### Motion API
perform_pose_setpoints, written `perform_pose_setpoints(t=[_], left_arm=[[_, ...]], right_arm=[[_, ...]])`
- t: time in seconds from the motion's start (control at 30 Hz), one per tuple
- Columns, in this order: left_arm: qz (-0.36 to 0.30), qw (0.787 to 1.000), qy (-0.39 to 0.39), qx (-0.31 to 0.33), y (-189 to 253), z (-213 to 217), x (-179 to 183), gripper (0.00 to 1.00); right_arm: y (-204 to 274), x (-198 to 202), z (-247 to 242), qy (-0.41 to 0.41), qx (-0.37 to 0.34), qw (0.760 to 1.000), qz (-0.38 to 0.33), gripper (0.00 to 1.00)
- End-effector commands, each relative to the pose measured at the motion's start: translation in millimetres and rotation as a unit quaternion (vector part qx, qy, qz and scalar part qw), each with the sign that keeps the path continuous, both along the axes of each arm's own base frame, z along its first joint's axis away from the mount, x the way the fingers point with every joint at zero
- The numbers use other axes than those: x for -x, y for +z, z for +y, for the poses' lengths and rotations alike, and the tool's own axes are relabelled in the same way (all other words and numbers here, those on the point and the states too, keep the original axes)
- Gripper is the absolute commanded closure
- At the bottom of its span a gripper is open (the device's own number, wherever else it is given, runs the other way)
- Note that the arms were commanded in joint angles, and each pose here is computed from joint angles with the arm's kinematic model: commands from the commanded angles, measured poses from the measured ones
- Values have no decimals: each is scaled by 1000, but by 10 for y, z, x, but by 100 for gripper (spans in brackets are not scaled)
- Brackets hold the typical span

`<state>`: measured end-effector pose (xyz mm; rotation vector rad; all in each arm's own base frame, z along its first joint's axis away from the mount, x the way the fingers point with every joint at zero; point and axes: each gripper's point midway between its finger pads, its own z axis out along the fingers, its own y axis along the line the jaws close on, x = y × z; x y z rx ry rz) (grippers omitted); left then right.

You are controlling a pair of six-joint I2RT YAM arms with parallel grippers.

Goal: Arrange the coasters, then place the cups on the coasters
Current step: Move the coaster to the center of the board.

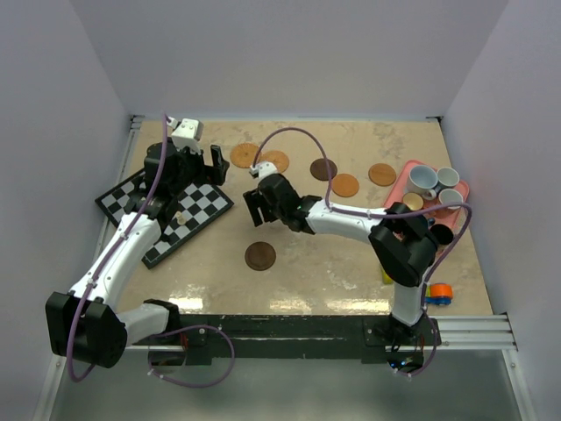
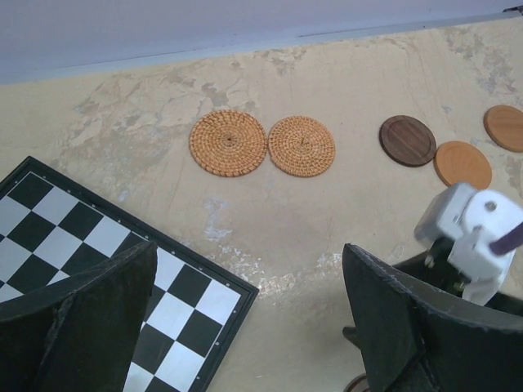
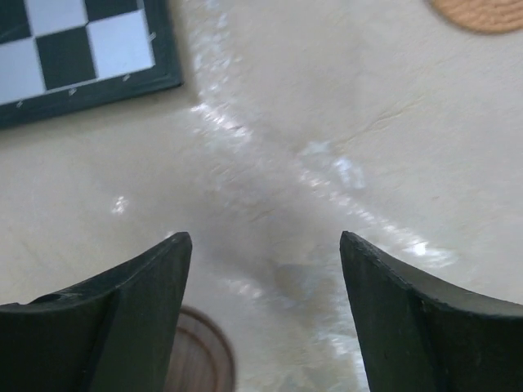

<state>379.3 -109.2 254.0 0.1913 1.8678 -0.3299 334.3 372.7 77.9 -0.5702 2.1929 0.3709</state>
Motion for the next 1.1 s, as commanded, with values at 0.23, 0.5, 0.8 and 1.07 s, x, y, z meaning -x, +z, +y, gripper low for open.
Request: perform_pose_setpoints(t=[0.23,0.5,0.8,1.07], left_arm=[[-34,999,6,11,168,4,16,0],[-32,999,10,7,143,21,4,1],[-25,1000,5,8,113,-5,-14,1],[-17,1000,0,10,68,-28,-23,1]], right_arm=[[695,-1204,-1144,-97,20,992,-75,13],[468,-1845,-1456,-121,33,990,-59,11],[201,-2263,-1800,-132,53,989,-33,1],[-47,-2400,-2076,-116,56,992,-5,1]])
